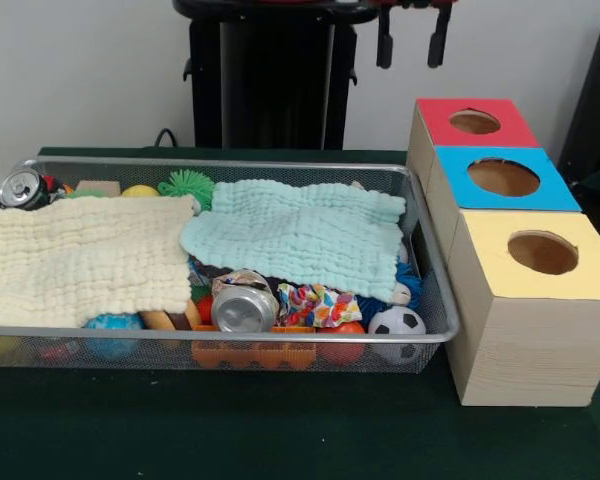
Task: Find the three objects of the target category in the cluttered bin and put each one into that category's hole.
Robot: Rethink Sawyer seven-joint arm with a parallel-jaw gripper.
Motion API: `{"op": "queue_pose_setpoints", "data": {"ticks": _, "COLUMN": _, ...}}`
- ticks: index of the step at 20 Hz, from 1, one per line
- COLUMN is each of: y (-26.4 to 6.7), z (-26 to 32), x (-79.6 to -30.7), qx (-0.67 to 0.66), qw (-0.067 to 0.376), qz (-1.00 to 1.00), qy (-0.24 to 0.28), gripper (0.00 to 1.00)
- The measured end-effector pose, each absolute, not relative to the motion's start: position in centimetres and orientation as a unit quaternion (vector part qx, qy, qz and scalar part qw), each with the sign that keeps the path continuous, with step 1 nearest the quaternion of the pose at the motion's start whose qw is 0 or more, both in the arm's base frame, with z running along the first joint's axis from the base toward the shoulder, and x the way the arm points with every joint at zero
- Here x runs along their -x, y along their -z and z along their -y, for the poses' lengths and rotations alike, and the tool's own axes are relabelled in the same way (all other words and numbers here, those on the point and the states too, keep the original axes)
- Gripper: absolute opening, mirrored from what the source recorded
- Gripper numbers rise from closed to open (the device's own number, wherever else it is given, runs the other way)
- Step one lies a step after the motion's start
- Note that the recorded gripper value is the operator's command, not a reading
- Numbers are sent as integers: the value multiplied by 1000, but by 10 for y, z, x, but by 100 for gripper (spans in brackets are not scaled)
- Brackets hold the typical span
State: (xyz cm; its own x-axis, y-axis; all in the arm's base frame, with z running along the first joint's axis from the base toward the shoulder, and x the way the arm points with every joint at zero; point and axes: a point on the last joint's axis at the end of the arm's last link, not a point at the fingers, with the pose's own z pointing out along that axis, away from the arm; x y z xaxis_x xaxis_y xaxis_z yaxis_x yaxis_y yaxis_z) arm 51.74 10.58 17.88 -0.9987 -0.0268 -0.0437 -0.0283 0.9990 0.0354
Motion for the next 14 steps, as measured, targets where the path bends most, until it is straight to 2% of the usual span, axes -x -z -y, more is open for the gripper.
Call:
{"op": "queue_pose_setpoints", "data": {"ticks": 7, "y": -137, "z": -110, "x": -539, "qx": 17, "qw": 16, "qz": -999, "qy": -30, "gripper": 100}}
{"op": "queue_pose_setpoints", "data": {"ticks": 14, "y": -78, "z": -111, "x": -560, "qx": 7, "qw": 42, "qz": -998, "qy": -49, "gripper": 100}}
